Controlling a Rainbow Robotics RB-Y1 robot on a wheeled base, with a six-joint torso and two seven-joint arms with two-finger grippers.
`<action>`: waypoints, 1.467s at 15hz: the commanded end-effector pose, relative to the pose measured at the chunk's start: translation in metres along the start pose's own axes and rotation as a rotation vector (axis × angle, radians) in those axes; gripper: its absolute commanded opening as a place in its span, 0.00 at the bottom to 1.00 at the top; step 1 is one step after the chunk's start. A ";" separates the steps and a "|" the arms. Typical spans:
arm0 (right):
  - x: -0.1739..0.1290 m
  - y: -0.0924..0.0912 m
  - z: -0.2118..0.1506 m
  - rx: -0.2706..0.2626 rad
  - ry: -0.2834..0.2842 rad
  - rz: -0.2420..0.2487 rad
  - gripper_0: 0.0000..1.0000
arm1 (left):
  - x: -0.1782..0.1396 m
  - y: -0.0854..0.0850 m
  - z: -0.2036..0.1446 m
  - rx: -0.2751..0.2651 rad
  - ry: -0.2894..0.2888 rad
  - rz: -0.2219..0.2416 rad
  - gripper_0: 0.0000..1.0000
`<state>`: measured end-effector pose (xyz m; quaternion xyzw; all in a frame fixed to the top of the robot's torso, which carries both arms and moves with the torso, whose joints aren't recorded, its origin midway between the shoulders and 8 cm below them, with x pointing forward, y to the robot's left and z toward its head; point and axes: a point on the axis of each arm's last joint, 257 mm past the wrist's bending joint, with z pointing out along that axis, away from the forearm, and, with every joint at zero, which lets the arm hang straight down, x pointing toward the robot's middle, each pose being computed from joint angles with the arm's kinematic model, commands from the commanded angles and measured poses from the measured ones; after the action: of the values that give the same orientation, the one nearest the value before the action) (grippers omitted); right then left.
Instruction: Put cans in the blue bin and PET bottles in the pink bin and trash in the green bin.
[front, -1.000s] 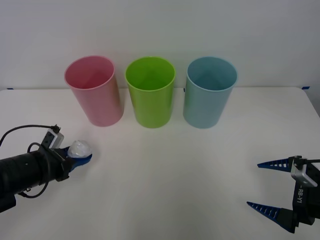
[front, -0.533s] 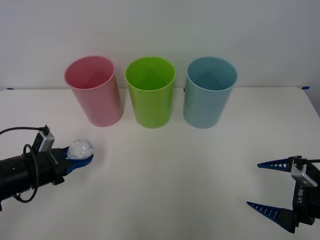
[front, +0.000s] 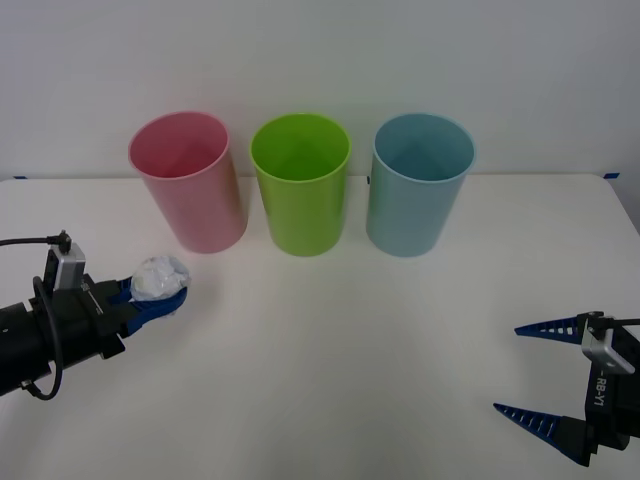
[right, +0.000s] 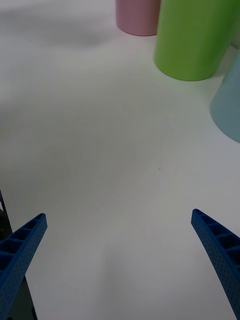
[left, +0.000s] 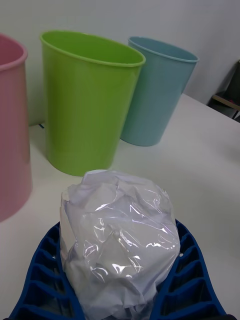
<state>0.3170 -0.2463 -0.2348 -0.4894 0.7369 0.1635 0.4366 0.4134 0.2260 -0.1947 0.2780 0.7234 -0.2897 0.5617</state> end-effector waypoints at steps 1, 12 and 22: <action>0.000 0.000 0.000 0.000 0.000 0.000 1.00 | -0.029 -0.005 -0.003 -0.027 -0.052 -0.018 0.00; 0.000 0.000 0.000 0.000 0.000 0.000 1.00 | -0.114 -0.026 0.008 -0.082 -0.172 -0.083 0.00; 0.000 0.000 0.000 0.000 0.000 0.000 1.00 | -0.195 -0.023 0.061 -0.066 -0.313 -0.052 0.00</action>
<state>0.3170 -0.2463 -0.2348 -0.4893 0.7370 0.1636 0.4366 0.4740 0.1517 -0.0151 0.1934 0.6438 -0.3204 0.6675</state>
